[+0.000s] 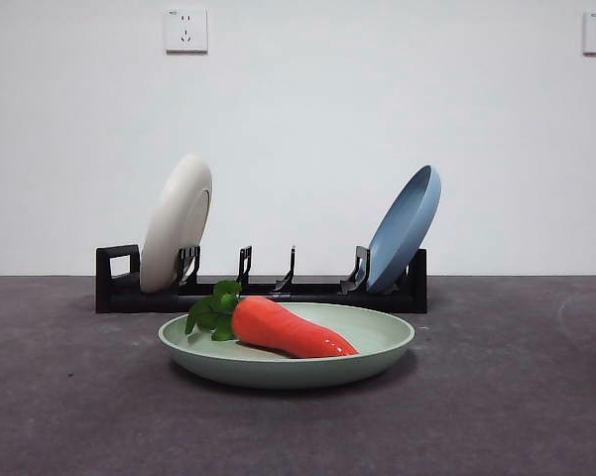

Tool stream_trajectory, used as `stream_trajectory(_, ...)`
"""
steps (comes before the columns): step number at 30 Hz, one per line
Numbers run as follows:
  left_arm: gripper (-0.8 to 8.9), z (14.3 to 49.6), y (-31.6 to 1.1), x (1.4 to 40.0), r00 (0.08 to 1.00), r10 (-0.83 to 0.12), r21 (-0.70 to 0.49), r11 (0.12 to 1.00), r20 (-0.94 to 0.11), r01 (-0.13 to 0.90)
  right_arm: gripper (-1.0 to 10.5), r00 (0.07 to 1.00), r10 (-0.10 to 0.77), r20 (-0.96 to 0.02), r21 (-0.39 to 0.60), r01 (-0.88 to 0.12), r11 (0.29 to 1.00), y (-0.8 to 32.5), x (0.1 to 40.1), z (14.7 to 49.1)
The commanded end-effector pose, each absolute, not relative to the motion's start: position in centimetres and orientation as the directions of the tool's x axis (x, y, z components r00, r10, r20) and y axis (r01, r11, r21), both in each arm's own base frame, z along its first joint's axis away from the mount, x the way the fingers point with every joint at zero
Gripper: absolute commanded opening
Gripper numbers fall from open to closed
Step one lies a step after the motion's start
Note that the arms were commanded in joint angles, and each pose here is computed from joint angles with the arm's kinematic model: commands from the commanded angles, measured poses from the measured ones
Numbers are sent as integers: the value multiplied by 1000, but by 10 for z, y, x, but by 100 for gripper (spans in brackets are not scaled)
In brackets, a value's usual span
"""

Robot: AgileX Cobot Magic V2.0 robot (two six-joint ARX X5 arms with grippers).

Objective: Take the green plate from the plate rack,put the plate on the table,take the carrot from the table,put the carrot in the plate

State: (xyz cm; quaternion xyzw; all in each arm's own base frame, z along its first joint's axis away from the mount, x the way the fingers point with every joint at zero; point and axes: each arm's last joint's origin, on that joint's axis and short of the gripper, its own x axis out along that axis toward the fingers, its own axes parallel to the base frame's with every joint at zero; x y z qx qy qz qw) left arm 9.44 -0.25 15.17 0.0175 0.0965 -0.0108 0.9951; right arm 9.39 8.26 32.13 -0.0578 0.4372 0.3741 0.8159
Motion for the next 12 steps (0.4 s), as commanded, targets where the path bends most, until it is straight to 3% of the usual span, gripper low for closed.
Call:
stream_trajectory(1, -3, 148, -3, 95, 978, -36, 5, 999, -206, 38, 3, 339, 559, -756, 234, -659, 715, 83, 94, 320)
stream_trajectory(12, -3, 148, -3, 95, 978, -29, 2, 1000, -205, 30, 3, 339, 559, -756, 234, -659, 715, 83, 94, 320)
